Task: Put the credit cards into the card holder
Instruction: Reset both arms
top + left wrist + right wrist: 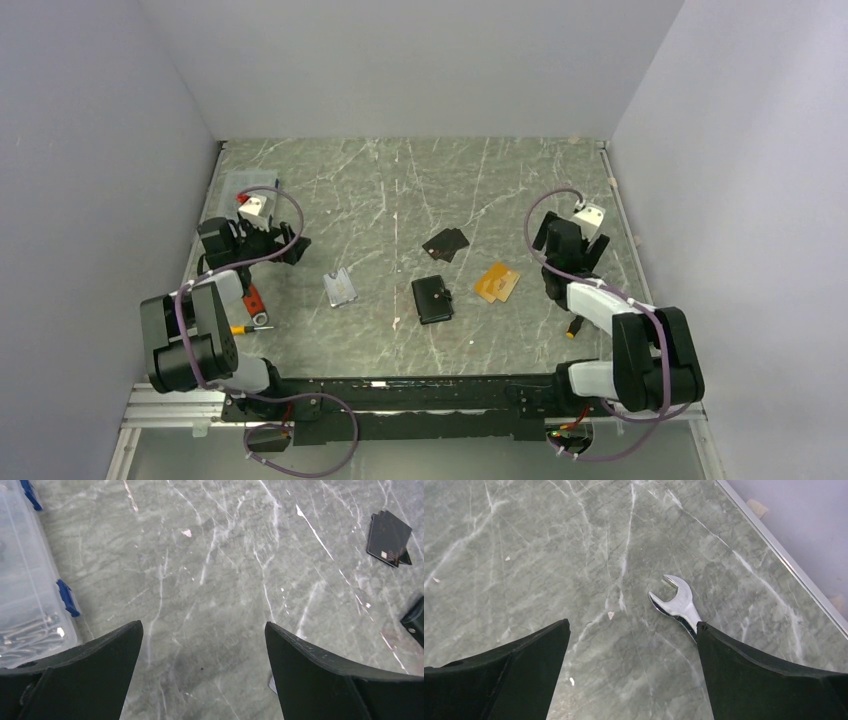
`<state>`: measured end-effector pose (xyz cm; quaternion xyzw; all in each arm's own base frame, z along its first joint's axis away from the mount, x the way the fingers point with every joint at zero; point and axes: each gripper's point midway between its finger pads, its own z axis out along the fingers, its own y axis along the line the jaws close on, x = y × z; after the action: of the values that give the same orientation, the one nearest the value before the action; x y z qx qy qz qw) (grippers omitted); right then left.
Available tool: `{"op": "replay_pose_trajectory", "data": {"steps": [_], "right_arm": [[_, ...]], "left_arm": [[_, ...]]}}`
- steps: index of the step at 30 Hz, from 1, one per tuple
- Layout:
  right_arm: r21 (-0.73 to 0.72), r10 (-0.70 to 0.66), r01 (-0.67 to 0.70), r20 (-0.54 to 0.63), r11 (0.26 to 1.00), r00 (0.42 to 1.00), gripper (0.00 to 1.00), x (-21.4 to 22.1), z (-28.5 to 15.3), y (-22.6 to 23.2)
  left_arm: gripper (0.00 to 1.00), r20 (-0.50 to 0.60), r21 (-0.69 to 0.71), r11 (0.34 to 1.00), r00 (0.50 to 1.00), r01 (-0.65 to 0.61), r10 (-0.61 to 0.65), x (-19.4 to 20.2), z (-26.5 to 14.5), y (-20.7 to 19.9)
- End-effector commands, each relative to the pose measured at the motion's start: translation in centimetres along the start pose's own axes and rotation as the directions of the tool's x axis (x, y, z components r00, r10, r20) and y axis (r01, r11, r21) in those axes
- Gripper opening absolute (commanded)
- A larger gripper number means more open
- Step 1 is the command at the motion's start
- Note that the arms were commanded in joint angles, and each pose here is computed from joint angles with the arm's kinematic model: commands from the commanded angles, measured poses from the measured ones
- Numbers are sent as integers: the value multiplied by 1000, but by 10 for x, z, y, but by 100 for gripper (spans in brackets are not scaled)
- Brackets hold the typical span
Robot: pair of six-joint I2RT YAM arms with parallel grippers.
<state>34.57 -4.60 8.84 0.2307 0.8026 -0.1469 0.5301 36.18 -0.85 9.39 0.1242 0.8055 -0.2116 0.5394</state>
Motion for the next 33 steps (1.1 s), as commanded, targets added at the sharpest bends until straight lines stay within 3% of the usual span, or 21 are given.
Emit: {"op": "replay_pose_trajectory", "data": {"steps": [1, 6, 12, 16, 25, 33], "right_arm": [[-75, 34, -23, 149, 997, 988, 100, -25, 9, 8], [-77, 0, 11, 136, 997, 991, 100, -16, 19, 11], [-161, 67, -37, 184, 986, 981, 100, -18, -3, 11], [-115, 116, -90, 245, 989, 962, 99, -23, -9, -9], [-56, 170, -161, 359, 985, 918, 100, -41, -16, -36], [-81, 130, -110, 325, 991, 937, 99, -28, 2, -25]], "left_arm": [[99, 166, -22, 994, 980, -112, 114, -34, 6, 7], [99, 175, -58, 991, 976, -123, 131, -34, 3, 9], [99, 202, -113, 972, 953, -204, 224, -32, -2, -4], [99, 206, -172, 957, 942, -233, 266, -32, -3, -6], [99, 184, -190, 956, 948, -225, 260, -31, 2, -3], [99, 159, -209, 953, 954, -220, 255, -30, 6, 0]]}}
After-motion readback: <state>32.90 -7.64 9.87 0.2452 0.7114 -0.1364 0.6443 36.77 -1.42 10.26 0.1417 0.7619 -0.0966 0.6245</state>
